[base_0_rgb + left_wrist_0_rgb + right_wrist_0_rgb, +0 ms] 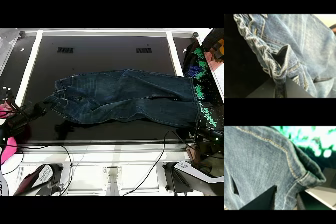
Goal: Fold the clothes and pants, and hang the long-sleeved shirts on hangers.
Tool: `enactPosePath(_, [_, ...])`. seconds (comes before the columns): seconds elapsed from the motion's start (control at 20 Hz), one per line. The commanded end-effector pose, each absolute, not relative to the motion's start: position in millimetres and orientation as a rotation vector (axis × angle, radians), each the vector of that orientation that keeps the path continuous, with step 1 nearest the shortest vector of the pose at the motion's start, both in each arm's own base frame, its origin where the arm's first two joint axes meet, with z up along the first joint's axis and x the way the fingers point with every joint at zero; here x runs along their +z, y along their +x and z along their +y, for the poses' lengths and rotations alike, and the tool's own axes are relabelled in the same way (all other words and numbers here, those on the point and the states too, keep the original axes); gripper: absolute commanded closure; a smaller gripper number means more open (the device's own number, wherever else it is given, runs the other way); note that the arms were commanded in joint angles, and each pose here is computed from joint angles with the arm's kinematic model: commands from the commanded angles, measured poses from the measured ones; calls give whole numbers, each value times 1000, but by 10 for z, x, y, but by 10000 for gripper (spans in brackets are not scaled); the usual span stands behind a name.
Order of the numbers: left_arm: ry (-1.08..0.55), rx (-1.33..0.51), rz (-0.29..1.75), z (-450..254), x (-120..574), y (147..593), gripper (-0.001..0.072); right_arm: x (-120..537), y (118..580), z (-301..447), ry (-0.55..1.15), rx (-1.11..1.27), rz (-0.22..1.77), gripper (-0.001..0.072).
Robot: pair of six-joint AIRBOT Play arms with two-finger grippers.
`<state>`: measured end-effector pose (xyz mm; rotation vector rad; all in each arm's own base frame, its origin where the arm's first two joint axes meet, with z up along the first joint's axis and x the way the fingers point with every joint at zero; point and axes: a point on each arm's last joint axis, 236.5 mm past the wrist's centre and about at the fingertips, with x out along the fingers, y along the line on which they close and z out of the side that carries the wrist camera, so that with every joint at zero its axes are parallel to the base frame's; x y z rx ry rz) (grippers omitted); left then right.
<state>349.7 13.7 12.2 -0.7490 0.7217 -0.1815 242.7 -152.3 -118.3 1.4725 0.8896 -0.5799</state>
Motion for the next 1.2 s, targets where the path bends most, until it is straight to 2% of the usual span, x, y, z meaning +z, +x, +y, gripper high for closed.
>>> enactPosePath(0.0, [-752, -159, 722, 189, 76, 3518, 673, -1174, 2489, -1564, 1465, -564, 857, 436])
enactPosePath(0.05, [-754, -145, 720, 219, 57, 3532, 672, -1176, 2491, -1579, 1460, -568, 853, 469])
enactPosePath(0.1, [-756, -134, 719, 244, 38, 3543, 672, -1181, 2490, -1600, 1454, -575, 848, 471])
enactPosePath(0.15, [-757, -122, 719, 272, 15, 3553, 672, -1183, 2490, -1607, 1442, -571, 848, 524])
enactPosePath(0.2, [-759, -111, 716, 296, 4, 3566, 672, -1183, 2490, -1611, 1422, -562, 851, 657])
enactPosePath(0.25, [-771, -104, 708, 312, 7, 3585, 672, -1181, 2490, -1603, 1405, -549, 856, 690])
enactPosePath(0.4, [-765, -107, 689, 341, 89, 3623, 672, -956, 2590, -1468, 1366, -398, 891, 692])
enactPosePath(0.5, [-656, -131, 699, 445, 264, 3614, 673, -538, 2730, -1417, 1336, -252, 900, 692])
enactPosePath(0.65, [-676, -138, 689, 630, 763, 3582, 674, 200, 2893, -1488, 1213, -113, 865, 692])
enactPosePath(0.9, [-613, -111, 610, 953, 1239, 3601, 674, 1001, 2982, -1561, 1073, -70, 793, 691])
enactPosePath(1.15, [-505, -24, 685, 1192, 1056, 3483, 673, 1372, 3064, -1468, 998, -30, 781, 692])
